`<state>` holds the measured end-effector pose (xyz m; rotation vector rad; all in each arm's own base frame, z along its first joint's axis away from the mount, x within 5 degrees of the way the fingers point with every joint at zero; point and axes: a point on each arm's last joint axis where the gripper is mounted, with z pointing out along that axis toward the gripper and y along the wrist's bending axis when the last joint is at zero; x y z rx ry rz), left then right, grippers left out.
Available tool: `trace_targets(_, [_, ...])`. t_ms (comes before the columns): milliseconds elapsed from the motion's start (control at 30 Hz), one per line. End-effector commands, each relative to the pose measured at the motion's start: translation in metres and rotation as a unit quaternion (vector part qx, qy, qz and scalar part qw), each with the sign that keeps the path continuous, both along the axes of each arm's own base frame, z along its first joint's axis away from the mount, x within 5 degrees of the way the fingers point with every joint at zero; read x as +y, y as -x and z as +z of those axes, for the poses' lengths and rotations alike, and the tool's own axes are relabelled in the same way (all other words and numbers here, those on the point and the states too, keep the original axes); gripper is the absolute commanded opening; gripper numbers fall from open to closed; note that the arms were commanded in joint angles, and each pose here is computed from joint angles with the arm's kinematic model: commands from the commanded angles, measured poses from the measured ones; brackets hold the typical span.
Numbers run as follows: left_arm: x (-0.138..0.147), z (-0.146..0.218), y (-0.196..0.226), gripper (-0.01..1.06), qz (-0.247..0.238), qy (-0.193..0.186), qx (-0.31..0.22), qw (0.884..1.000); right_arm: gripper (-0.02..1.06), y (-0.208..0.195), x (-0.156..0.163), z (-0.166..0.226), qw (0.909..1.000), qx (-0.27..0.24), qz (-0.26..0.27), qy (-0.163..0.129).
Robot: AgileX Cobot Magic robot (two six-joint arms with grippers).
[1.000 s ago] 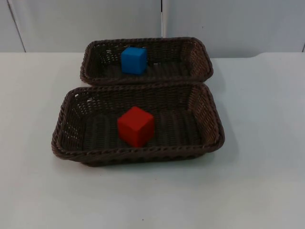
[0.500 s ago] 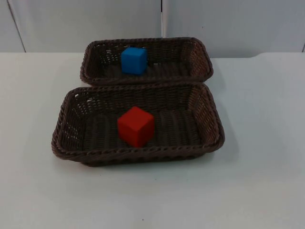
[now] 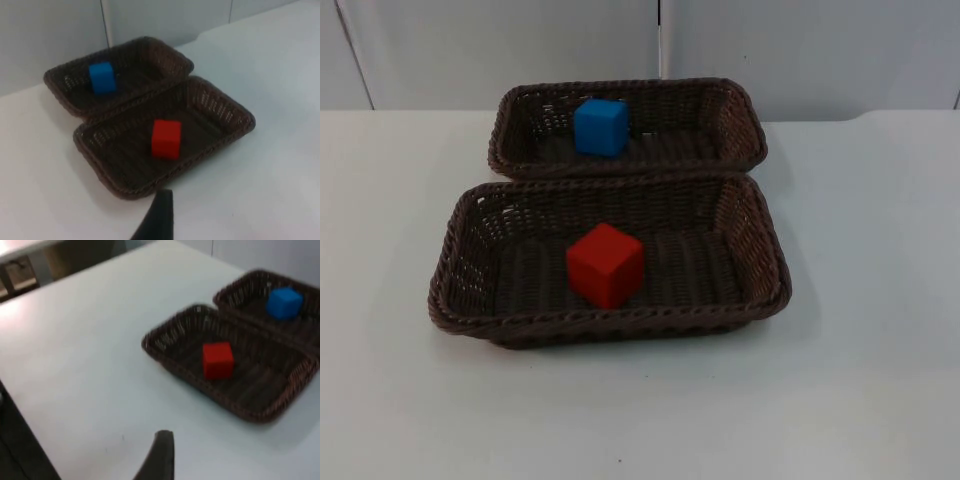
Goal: Pick up one cube with the left hand and place it into the upper basket. Pick up one cube with the right hand and place it into the lower basket.
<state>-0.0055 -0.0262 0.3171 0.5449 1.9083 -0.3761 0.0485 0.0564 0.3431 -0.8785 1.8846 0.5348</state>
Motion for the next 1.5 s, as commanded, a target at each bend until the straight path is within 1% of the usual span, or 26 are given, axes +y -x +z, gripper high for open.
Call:
trace_targets(0, [0.001,-0.003,0.001,0.84,0.005,-0.008,0.006,1.0,0.78,0.005,-0.005,-0.008,0.9999,0.003,0.007,0.013])
trace_targets(100, [0.004,-0.004,0.003,0.84,0.014,-0.016,-0.003,1.0,0.78,0.012,-0.016,-0.016,0.9998,-0.009,0.011,0.014])
trace_targets(200, [0.007,-0.008,0.006,0.84,0.03,-0.011,-0.008,0.999,0.78,0.02,-0.026,-0.021,0.9998,-0.018,0.01,0.002])
trace_targets(233, [0.007,-0.008,0.006,0.84,0.03,-0.011,-0.008,0.999,0.78,0.02,-0.026,-0.021,0.9998,-0.018,0.01,0.002])
trace_targets(300, [0.009,-0.016,0.01,0.84,0.038,-0.004,-0.01,0.999,0.78,0.03,-0.039,-0.027,0.9995,-0.027,0.009,-0.011])
trace_targets(400, [0.009,-0.026,0.01,0.84,0.042,0.001,0.001,0.999,0.78,0.036,-0.049,-0.031,0.9993,-0.032,0.008,-0.018])
trace_targets(467, [0.008,-0.034,0.007,0.84,0.044,0.002,0.022,0.999,0.78,0.044,-0.059,-0.035,0.9989,-0.038,0.007,-0.028])
trace_targets(567, [0.008,-0.034,0.007,0.84,0.044,0.003,0.025,0.999,0.78,0.053,-0.071,-0.039,0.9979,-0.049,0.005,-0.043])
trace_targets(633, [0.008,-0.034,0.007,0.84,0.044,0.004,0.024,0.999,0.78,0.053,-0.071,-0.04,0.9983,-0.045,0.005,-0.037])
trace_targets(700, [0.009,-0.035,0.007,0.84,0.046,-0.001,0.025,0.999,0.78,0.054,-0.072,-0.044,0.9994,-0.028,0.006,-0.019])
trace_targets(867, [0.013,-0.036,0.006,0.84,0.061,-0.02,0.022,0.998,0.78,0.053,-0.068,-0.054,0.9998,-0.01,0.012,-0.009])
trace_targets(933, [0.017,-0.036,0.004,0.84,0.087,-0.028,0.023,0.996,0.78,0.053,-0.067,-0.054,0.9998,-0.009,0.013,-0.011])
trace_targets(967, [0.017,-0.036,0.004,0.84,0.087,-0.028,0.023,0.996,0.78,0.053,-0.067,-0.054,0.9998,-0.009,0.013,-0.011])
trace_targets(1000, [0.02,-0.039,0.003,0.84,0.102,-0.034,0.03,0.994,0.78,0.053,-0.067,-0.054,0.9998,-0.007,0.015,-0.012])
trace_targets(1067, [0.021,-0.043,0.001,0.84,0.115,-0.035,0.038,0.992,0.78,0.054,-0.066,-0.054,0.9997,-0.001,0.019,-0.015])
trace_targets(1133, [0.021,-0.043,0.001,0.84,0.116,-0.034,0.038,0.992,0.78,0.054,-0.065,-0.057,0.9997,0.002,0.02,-0.011])
trace_targets(1200, [0.021,-0.043,0.001,0.84,0.117,-0.033,0.039,0.992,0.78,0.052,-0.063,-0.064,0.9997,0.011,0.021,0.0])
trace_targets(1267, [0.022,-0.043,0.001,0.84,0.118,-0.033,0.039,0.992,0.78,0.052,-0.063,-0.063,0.9997,0.01,0.022,-0.001])
trace_targets(1400, [0.024,-0.043,0.0,0.84,0.136,-0.028,0.042,0.989,0.78,0.052,-0.063,-0.063,0.9997,0.01,0.022,-0.001])
trace_targets(1467, [0.024,-0.043,0.0,0.84,0.136,-0.028,0.042,0.989,0.78,0.052,-0.063,-0.063,0.9997,0.01,0.022,-0.001])
